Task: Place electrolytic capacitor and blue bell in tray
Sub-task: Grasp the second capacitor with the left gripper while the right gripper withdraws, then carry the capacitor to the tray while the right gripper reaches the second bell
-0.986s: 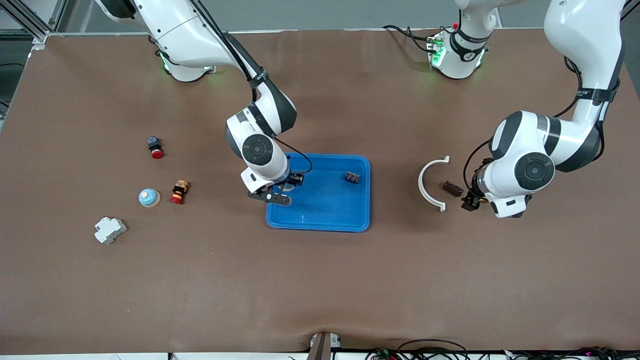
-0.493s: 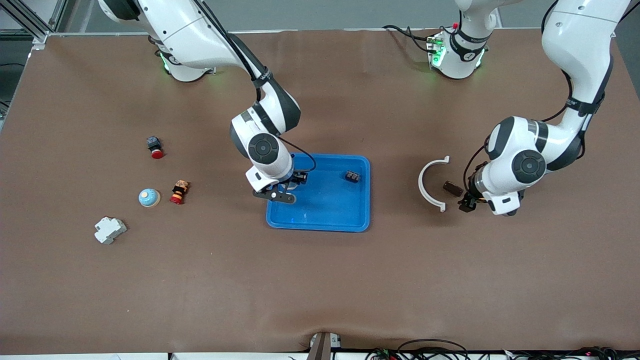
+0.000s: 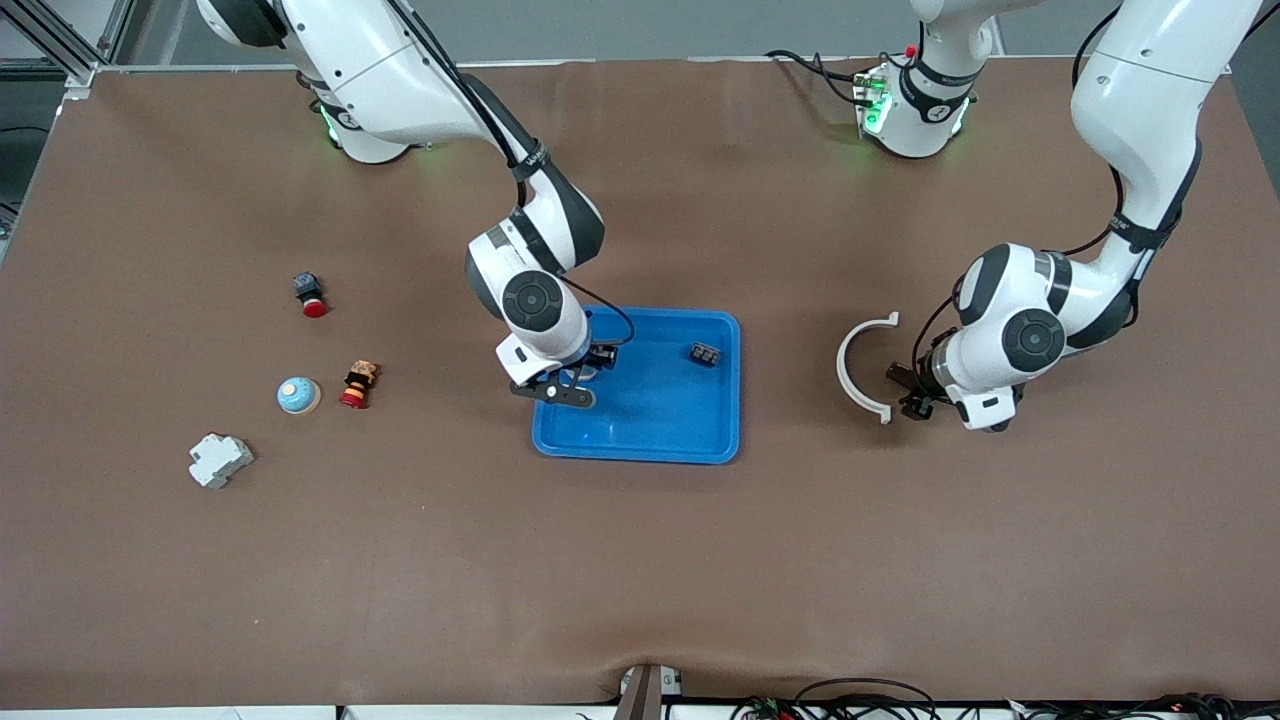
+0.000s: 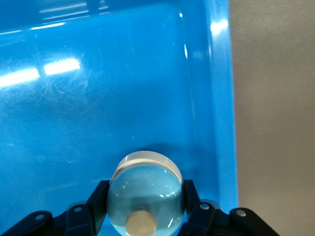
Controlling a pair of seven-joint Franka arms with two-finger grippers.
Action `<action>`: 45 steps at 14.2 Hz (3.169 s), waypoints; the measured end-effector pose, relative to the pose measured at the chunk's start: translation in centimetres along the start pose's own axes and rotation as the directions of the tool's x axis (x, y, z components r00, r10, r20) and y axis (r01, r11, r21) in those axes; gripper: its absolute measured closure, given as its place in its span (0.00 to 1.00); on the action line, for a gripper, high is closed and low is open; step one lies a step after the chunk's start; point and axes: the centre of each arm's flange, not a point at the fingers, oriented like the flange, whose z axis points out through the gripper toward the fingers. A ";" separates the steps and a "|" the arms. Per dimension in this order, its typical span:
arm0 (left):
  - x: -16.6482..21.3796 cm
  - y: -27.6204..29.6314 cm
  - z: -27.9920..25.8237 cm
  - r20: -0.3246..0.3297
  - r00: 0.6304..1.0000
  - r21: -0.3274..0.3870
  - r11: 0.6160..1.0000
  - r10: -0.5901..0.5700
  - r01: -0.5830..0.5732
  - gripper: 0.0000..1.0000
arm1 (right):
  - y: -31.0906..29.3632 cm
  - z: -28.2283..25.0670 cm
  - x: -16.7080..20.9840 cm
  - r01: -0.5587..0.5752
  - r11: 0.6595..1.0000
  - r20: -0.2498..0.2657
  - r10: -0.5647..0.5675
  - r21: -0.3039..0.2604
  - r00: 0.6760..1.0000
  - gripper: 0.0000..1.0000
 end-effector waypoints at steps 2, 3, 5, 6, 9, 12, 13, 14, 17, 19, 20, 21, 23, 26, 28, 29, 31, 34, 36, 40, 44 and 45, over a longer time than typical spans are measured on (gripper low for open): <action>-0.1 -0.2 0.3 0.000 1.000 0.006 1.000 0.004 -0.004 0.48 | -0.2 0.1 -0.2 0.005 1.000 -0.001 -0.005 0.000 1.000 0.35; -0.1 -0.2 0.4 0.000 1.000 0.007 1.000 0.004 -0.004 0.59 | -0.3 0.2 -0.3 0.006 1.000 -0.001 -0.006 0.000 1.000 0.35; -0.2 -0.2 0.4 0.001 1.000 0.008 1.000 0.005 -0.005 0.66 | -0.3 0.1 -0.3 0.006 1.000 -0.001 -0.006 0.000 1.000 0.33; -0.2 -0.2 0.4 0.000 1.000 0.008 1.000 0.005 -0.005 0.70 | -0.3 0.1 -0.3 0.006 1.000 -0.001 -0.006 0.000 1.000 0.32; -0.2 -0.2 0.4 0.000 1.000 0.007 1.000 0.005 -0.005 0.70 | -0.3 0.0 -0.2 0.007 1.000 -0.002 -0.007 0.001 1.000 0.06; 0.0 -0.2 -0.2 -0.018 1.000 0.005 1.000 0.016 -0.015 0.70 | -0.2 -1.3 0.1 0.039 0.999 0.015 -0.039 -0.017 0.999 0.00; 0.1 -0.1 -0.7 -0.026 0.999 0.005 1.000 0.018 -0.017 0.70 | 0.2 -2.7 0.4 0.063 0.998 0.031 -0.062 -0.031 0.998 0.00; 0.1 -0.1 -1.4 -0.034 0.999 0.007 1.000 0.018 -0.018 0.70 | 1.2 -4.7 1.0 0.092 0.995 0.051 -0.090 -0.043 0.995 0.00; 0.0 -0.1 -3.2 -0.051 0.999 0.020 1.000 0.020 -0.019 0.70 | 7.8 -12.1 4.3 0.203 0.978 0.133 -0.195 -0.049 0.972 0.00; -0.7 0.3 -4.4 -0.054 0.998 0.034 0.999 0.030 -0.028 0.70 | 13.5 -16.6 6.9 0.267 0.963 0.152 -0.262 -0.019 0.953 0.00; -1.4 0.7 -5.1 -0.053 0.998 0.048 0.998 0.034 -0.032 0.70 | 15.9 -18.1 7.9 0.296 0.955 0.147 -0.291 -0.015 0.945 0.00; -2.1 1.2 -5.9 -0.052 0.998 0.059 0.998 0.032 -0.029 0.70 | 18.1 -19.2 8.8 0.326 0.945 0.139 -0.319 -0.033 0.937 0.00; -3.7 2.2 -7.7 -0.055 0.998 0.059 0.998 0.017 -0.014 0.70 | 21.3 -20.5 10.0 0.384 0.919 0.129 -0.372 -0.090 0.919 0.00; -6.9 4.0 -10.2 -0.055 0.998 0.012 1.000 -0.019 0.020 0.70 | 26.2 -21.9 11.9 0.450 0.888 0.129 -0.438 -0.093 0.890 0.00; -9.8 5.0 -11.4 -0.050 0.998 -0.015 0.999 -0.039 0.038 0.70 | 31.4 -22.3 13.7 0.502 0.862 0.131 -0.491 -0.066 0.861 0.00; -11.5 5.6 -11.8 -0.048 0.997 -0.028 0.998 -0.052 0.051 0.70 | 34.1 -22.2 14.5 0.509 0.859 0.128 -0.499 -0.054 0.857 0.00; -14.8 7.0 -12.3 -0.038 0.996 -0.049 0.996 -0.080 0.078 0.70 | 38.8 -21.4 15.7 0.515 0.856 0.104 -0.508 -0.043 0.855 0.00; -19.1 9.4 -12.0 -0.003 0.994 -0.066 0.992 -0.105 0.105 0.70 | 42.4 -19.0 16.3 0.498 0.865 0.051 -0.496 -0.051 0.867 0.00; -21.3 10.7 -11.2 0.020 0.994 -0.065 0.992 -0.107 0.108 0.70 | 43.3 -16.9 16.3 0.497 0.866 0.017 -0.496 -0.062 0.868 0.00; -23.9 13.3 -9.5 0.056 0.987 -0.079 0.985 -0.151 0.155 0.70 | 44.3 -13.5 15.6 0.500 0.863 -0.029 -0.503 -0.079 0.864 0.00; -25.6 14.8 -7.1 0.071 0.982 -0.124 0.975 -0.177 0.185 0.70 | 45.4 -11.1 14.9 0.491 0.866 -0.061 -0.497 -0.090 0.866 0.00; -26.0 15.0 -6.3 0.070 0.981 -0.129 0.974 -0.179 0.187 0.70 | 45.5 -10.6 14.7 0.490 0.867 -0.063 -0.496 -0.090 0.866 0.00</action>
